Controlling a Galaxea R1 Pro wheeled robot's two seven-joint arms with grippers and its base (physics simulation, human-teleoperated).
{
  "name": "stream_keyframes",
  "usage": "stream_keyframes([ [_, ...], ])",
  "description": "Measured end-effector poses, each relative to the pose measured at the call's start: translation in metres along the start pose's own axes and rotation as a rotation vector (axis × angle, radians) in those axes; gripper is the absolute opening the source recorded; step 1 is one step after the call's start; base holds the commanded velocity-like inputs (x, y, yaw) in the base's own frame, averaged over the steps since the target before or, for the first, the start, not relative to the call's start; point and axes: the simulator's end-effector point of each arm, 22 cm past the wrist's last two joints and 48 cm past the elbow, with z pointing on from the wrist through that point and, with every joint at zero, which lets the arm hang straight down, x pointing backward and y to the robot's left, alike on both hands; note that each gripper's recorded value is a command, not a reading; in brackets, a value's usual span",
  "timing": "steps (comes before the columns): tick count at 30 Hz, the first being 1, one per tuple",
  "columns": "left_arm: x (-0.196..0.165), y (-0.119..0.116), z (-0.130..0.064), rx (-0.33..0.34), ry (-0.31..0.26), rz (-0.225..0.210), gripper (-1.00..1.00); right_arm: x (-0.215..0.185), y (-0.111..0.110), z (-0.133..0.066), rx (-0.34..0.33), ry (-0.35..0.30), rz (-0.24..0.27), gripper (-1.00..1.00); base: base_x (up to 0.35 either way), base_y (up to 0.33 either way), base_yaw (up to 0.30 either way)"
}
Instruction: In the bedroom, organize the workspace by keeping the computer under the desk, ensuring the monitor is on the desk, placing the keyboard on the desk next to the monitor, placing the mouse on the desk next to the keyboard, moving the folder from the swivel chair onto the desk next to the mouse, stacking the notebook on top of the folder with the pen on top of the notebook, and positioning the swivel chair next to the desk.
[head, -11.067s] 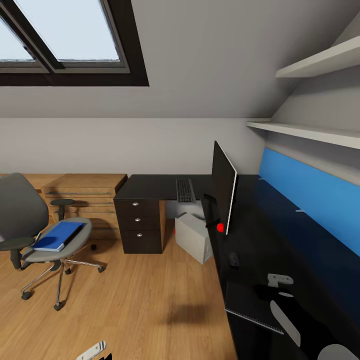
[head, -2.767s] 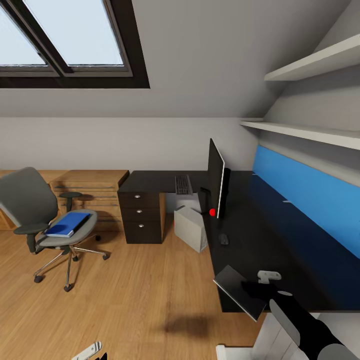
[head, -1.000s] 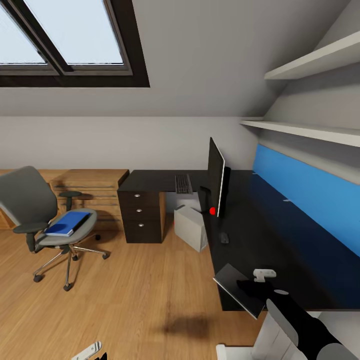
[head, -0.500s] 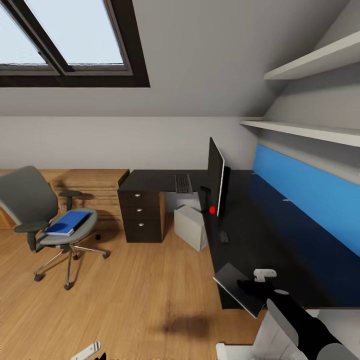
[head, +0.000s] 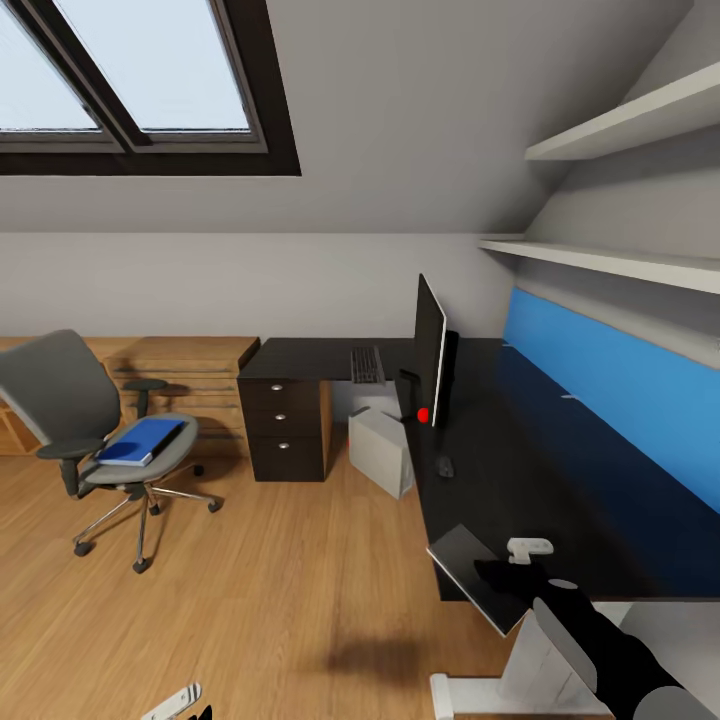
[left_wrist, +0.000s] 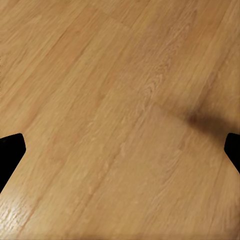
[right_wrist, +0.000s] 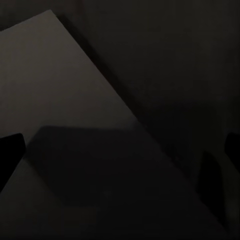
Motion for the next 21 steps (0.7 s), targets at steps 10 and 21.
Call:
stream_keyframes([
  [10,0.0001,0.0001,0.0000,0.000,0.000,0.000,1.00,0.0000,0.0000,0.0000,0.000,0.000,0.001,1.00,-0.003,0.000,0.000],
  [21,0.0000,-0.0003,0.0000,0.001,0.000,0.001,1.00,0.0004,-0.0005,0.0001,-0.001,0.000,0.009,1.00,0.000,0.000,0.000],
])
